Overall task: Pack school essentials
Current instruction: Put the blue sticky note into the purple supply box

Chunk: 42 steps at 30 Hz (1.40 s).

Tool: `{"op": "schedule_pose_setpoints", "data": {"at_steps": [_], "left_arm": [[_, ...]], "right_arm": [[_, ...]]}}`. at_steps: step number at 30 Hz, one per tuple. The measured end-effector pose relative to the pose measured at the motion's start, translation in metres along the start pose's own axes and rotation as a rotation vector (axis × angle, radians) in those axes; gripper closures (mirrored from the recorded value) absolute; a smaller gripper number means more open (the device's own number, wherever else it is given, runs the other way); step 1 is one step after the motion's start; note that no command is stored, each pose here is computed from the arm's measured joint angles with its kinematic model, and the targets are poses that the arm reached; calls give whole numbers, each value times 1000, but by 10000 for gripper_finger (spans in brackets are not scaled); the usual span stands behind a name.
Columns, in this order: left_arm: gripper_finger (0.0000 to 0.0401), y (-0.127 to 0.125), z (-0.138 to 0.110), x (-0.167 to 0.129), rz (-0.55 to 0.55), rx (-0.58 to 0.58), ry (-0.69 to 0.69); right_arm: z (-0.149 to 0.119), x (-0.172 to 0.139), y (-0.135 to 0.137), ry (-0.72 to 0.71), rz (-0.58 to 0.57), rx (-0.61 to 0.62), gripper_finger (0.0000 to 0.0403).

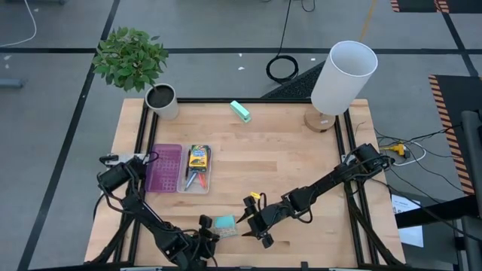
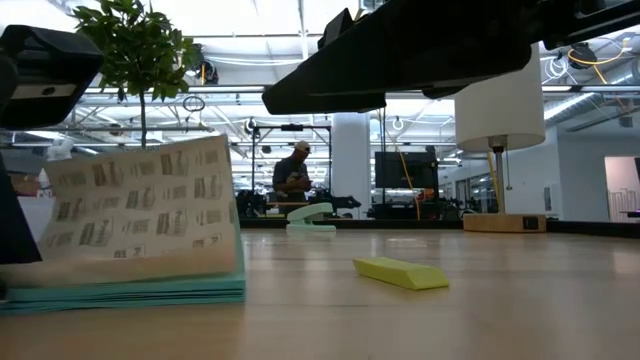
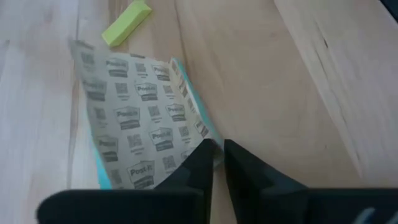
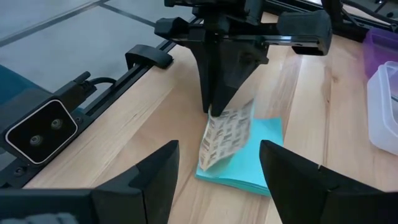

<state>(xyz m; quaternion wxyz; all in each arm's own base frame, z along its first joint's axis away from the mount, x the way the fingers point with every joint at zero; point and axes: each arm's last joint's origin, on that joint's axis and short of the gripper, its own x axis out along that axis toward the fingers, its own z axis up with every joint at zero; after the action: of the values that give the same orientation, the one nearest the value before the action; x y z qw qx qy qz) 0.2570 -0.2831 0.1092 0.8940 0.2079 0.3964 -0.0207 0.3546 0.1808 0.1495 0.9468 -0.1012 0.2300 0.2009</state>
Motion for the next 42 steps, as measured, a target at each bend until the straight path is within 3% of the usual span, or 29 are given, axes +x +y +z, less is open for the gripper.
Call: {"op": "schedule_pose_setpoints", "data": {"at_steps": [7, 19, 26, 29, 35, 39, 42], "left_arm": [[397, 0, 0, 0, -1, -11, -4], [397, 6, 8, -7, 24, -70, -39], [398, 10, 10, -7, 15, -86, -34], [399, 12, 11, -4, -38, -96, -5], [356, 17, 11, 2, -142, -215, 68], [310, 20, 14, -4, -141, -326, 67], [278, 30, 23, -18, -118, -403, 27]], "right_arm": [[0, 0, 0, 0, 0, 0, 186], [-1, 0, 0, 10, -28, -9, 186], [-4, -2, 14, 70, -123, -254, 186], [-3, -4, 23, 82, -157, -360, 186], [-3, -4, 22, 106, -178, -403, 186], [-5, -2, 9, 119, -205, -286, 186], [-8, -1, -1, 132, -164, -214, 186]]}}
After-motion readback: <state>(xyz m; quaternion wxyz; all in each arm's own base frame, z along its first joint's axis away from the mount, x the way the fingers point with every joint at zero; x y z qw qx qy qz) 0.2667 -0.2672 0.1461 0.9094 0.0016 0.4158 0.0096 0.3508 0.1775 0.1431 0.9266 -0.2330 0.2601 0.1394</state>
